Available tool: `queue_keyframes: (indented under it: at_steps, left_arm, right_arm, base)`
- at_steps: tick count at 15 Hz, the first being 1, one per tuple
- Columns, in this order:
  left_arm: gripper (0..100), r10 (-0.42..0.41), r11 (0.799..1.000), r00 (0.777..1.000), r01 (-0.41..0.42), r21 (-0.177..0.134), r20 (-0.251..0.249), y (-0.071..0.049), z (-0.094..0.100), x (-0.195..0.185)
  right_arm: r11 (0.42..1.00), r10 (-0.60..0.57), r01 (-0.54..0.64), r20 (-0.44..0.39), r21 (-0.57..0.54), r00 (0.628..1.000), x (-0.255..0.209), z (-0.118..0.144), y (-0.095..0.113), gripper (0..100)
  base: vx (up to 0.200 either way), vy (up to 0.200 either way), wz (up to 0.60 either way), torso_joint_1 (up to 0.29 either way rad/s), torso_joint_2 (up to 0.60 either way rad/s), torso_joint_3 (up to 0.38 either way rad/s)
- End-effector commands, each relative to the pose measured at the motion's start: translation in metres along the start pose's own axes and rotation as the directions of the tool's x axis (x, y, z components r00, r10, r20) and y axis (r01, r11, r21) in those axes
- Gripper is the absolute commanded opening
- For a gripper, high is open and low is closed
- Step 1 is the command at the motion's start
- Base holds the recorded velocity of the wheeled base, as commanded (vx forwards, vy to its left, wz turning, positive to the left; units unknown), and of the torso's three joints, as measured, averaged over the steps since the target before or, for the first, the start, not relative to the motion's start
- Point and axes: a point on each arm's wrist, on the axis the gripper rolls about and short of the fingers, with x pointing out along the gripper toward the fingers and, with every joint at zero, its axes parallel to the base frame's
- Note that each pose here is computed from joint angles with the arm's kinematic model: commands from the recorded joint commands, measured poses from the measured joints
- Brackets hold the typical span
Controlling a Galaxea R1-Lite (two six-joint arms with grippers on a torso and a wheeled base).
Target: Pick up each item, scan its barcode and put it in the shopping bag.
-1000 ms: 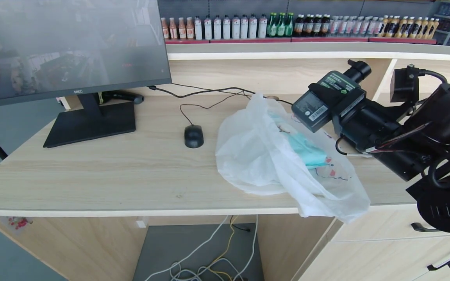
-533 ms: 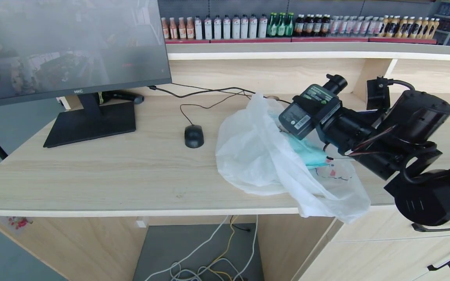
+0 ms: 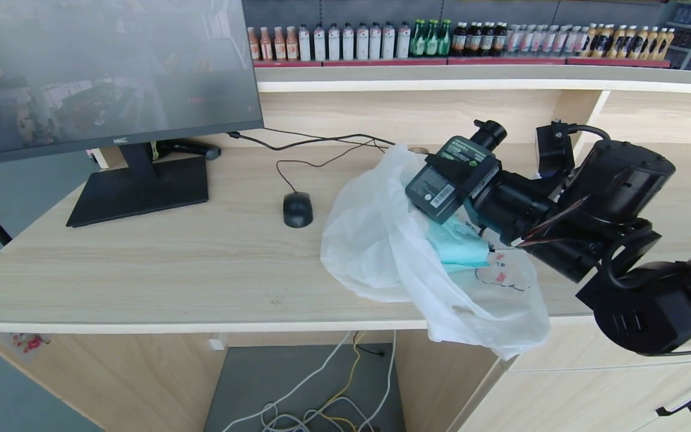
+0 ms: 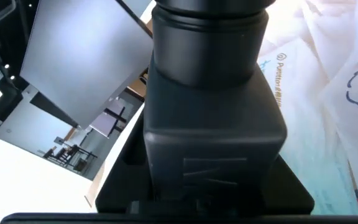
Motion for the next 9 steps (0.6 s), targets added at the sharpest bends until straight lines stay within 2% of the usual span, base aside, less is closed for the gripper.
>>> queue_keyframes:
  at_steps: [1,3,6,9]
  left_arm:
    - [100,-0.001,1.000,1.000,0.001,-0.001,0.000,0.000,0.000,0.000]
    - [100,-0.001,1.000,1.000,0.001,-0.001,0.000,0.000,0.000,0.000]
    - [100,0.001,1.000,1.000,-0.001,-0.001,0.000,0.000,0.000,0.000]
    - [100,-0.001,1.000,1.000,0.001,-0.001,0.000,0.000,0.000,0.000]
  right_arm:
    - [1.000,0.013,-0.013,0.020,-0.005,1.000,0.002,0.011,0.009,0]
    - [1.000,-0.002,0.002,0.003,-0.001,1.000,0.001,0.021,0.019,0]
    - [0.998,-0.055,0.056,-0.069,0.006,0.996,-0.005,0.021,0.027,0]
    - [0.999,-0.050,0.052,-0.106,0.013,0.993,-0.009,0.018,0.038,0]
  base:
    - [0.000,0.000,0.00,0.000,0.00,0.000]
    - [0.000,0.000,0.00,0.000,0.00,0.000]
    - [0.000,0.000,0.00,0.000,0.00,0.000]
    - [0.000,0.000,0.00,0.000,0.00,0.000]
